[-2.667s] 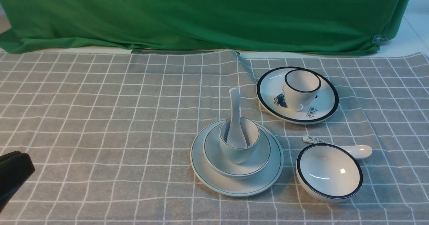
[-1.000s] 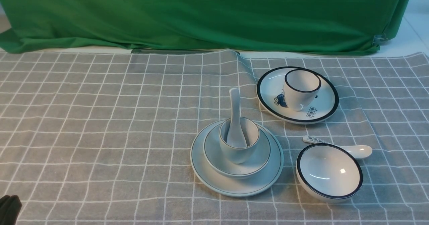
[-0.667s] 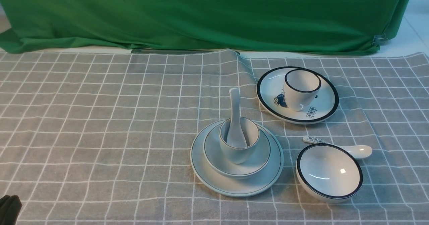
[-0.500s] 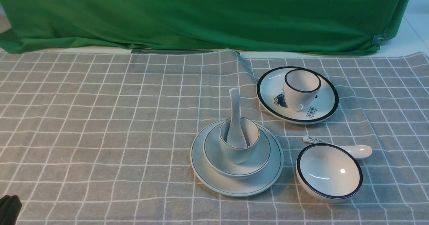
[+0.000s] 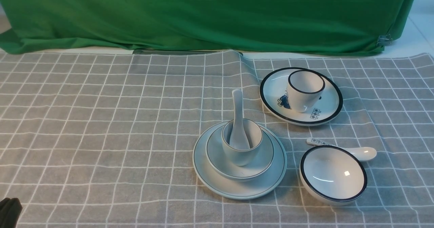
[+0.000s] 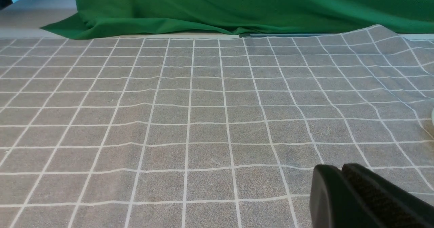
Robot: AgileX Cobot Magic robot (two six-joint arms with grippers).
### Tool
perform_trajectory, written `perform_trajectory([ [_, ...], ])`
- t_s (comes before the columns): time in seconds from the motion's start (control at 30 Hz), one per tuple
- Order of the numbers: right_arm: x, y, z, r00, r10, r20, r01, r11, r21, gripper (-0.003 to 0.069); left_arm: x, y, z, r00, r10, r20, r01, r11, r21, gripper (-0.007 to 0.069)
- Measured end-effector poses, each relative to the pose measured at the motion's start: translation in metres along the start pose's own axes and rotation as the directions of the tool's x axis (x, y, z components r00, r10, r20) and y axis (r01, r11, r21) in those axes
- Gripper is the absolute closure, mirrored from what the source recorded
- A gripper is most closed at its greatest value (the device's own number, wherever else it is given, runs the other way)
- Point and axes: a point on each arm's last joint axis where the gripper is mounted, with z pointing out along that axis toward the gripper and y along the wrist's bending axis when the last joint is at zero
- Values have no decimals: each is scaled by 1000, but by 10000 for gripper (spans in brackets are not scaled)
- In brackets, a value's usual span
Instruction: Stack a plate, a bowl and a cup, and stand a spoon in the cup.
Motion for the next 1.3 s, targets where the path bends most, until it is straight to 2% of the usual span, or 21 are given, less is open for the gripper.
perform_trajectory([
  [0.2, 19, 0, 5, 999, -28, -38, 28, 1000, 8, 422, 0, 0, 0, 1000, 0, 0, 0, 1000, 0, 608],
  [0.3, 35, -3, 4, 995, -69, -72, 74, 995, 66, 422, 0, 0, 0, 1000, 0, 0, 0, 1000, 0, 608],
  [0.4, 76, -14, 7, 973, -93, -212, 143, 961, 238, 422, 0, 0, 0, 1000, 1, 0, -1, 1000, 0, 608],
  [0.43, 79, -14, 8, 972, -100, -214, 143, 970, 196, 422, 0, 0, 0, 1000, 1, 0, -1, 1000, 0, 608],
  [0.47, 88, -17, 8, 965, -81, -251, 151, 950, 273, 421, 0, 0, 0, 1000, 1, 0, -1, 1000, 0, 608],
  [0.5, 117, -22, 6, 941, -46, -337, 167, 925, 342, 420, 0, 0, 0, 1000, 1, 0, -1, 1000, 0, 608],
  [0.6, 165, -25, -3, 895, 35, -444, 167, 898, 408, 419, 0, 0, 0, 1000, 1, 0, -1, 1000, 0, 608],
  [0.7, 177, -22, -12, 884, 47, -464, 173, 891, 420, 419, 0, 0, 0, 1000, 1, 0, -1, 1000, 0, 608],
  [1.3, 177, -20, -14, 895, 67, -441, 150, 886, 439, 417, 0, 0, 0, 1000, 0, 0, 0, 1000, 0, 608],
])
